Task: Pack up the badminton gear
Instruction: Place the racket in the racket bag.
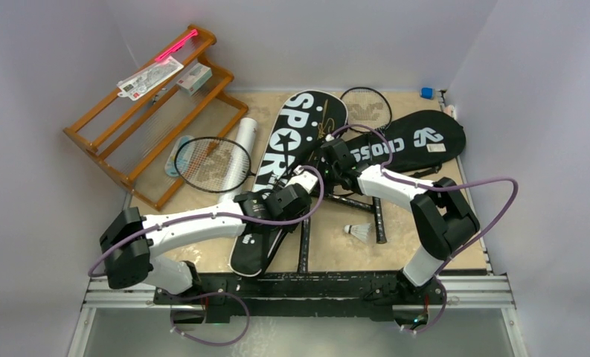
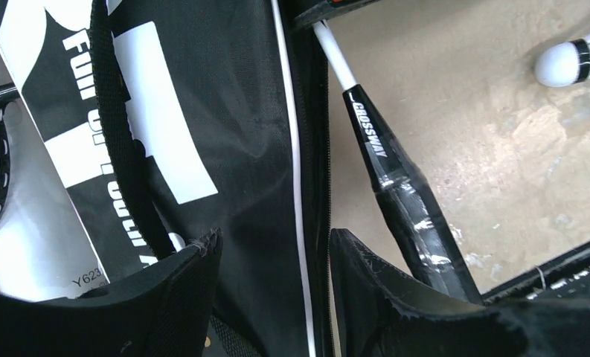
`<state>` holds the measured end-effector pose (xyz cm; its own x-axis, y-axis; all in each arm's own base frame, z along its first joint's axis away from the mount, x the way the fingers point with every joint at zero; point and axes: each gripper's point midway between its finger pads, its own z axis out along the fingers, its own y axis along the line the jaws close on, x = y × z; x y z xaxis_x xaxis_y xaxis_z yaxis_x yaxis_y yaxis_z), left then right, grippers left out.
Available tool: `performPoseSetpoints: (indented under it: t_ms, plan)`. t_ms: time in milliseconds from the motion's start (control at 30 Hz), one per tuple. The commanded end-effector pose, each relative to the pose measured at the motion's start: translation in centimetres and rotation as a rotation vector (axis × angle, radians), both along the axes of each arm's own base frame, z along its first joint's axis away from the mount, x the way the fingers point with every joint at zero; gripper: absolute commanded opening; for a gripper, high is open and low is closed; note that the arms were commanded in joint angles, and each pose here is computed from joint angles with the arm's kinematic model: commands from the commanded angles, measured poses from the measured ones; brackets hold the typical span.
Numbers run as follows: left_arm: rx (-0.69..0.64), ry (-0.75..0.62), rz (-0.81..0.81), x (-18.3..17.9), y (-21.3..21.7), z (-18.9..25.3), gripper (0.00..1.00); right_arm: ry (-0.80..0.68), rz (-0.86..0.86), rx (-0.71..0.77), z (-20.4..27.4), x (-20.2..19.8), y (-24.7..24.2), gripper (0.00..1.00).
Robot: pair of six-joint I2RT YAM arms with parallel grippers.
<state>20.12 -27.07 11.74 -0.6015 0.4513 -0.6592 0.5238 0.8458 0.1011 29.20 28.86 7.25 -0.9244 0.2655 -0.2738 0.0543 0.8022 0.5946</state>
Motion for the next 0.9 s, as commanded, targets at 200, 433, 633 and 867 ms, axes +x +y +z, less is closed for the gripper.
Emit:
performPoseSetpoints:
  t_ms: [200, 433, 633, 867]
  plan:
    - [0.15, -0.124, 0.156, 2.5, 1.4, 1.0, 0.27, -0.126, 0.017, 0.107, 3.7, 2.7, 2.2, 0.0]
    - [0.102, -0.074, 0.104, 1.2, -0.4, 1.9, 0.0, -0.145, -0.029, 0.124, 4.7, 3.0, 1.9, 0.0]
    - [-0.161, 0.005, -0.058, -1.3, -4.1, 5.4, 0.0, -0.164, -0.094, 0.15, 6.2, 3.3, 1.5, 0.0]
    - [-0.372, 0.113, -0.221, -4.6, -7.0, 7.6, 0.0, -0.231, -0.225, 0.172, 7.3, 4.4, 0.1, 0.0]
